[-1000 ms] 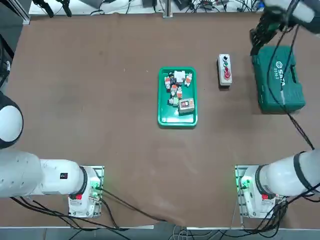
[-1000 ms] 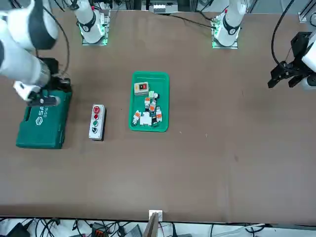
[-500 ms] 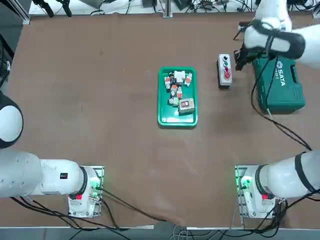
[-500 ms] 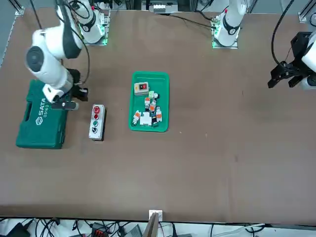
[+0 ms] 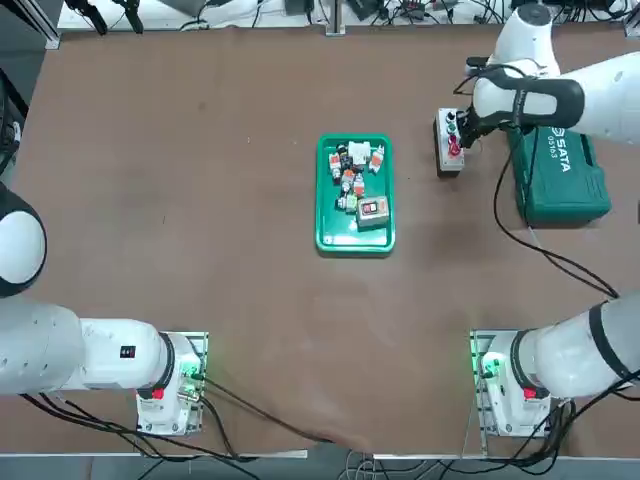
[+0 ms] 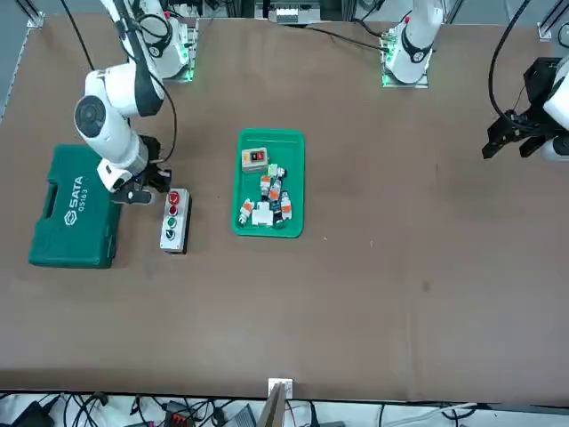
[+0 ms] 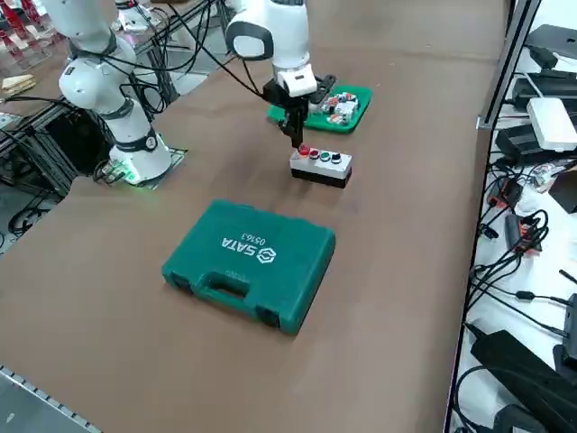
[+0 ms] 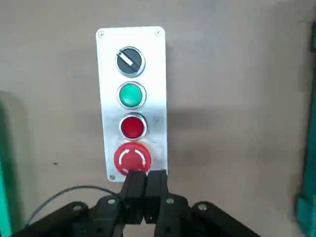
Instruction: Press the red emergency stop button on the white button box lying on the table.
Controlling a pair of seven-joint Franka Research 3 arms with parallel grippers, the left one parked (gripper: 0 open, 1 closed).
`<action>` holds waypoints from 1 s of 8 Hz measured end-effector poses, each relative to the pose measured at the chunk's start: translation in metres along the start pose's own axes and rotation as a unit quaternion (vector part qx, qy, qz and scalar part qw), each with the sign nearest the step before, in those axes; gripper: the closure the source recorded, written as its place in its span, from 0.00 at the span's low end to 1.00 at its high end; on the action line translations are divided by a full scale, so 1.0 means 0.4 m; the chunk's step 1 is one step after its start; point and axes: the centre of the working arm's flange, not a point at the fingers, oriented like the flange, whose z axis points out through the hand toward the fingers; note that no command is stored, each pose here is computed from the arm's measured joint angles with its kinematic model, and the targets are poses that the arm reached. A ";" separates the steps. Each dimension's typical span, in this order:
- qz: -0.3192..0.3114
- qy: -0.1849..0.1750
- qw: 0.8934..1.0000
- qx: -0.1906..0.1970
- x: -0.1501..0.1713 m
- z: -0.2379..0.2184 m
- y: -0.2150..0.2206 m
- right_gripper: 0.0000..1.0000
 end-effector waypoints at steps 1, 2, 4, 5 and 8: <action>0.001 0.000 1.000 0.000 0.002 0.017 -0.004 0.98; 0.003 -0.001 1.000 -0.001 0.003 0.028 -0.006 0.98; 0.007 0.008 1.000 0.001 0.008 0.036 -0.013 0.98; 0.010 0.011 1.000 0.002 0.009 0.037 -0.018 0.98; 0.011 0.012 1.000 0.002 0.009 0.036 -0.020 0.98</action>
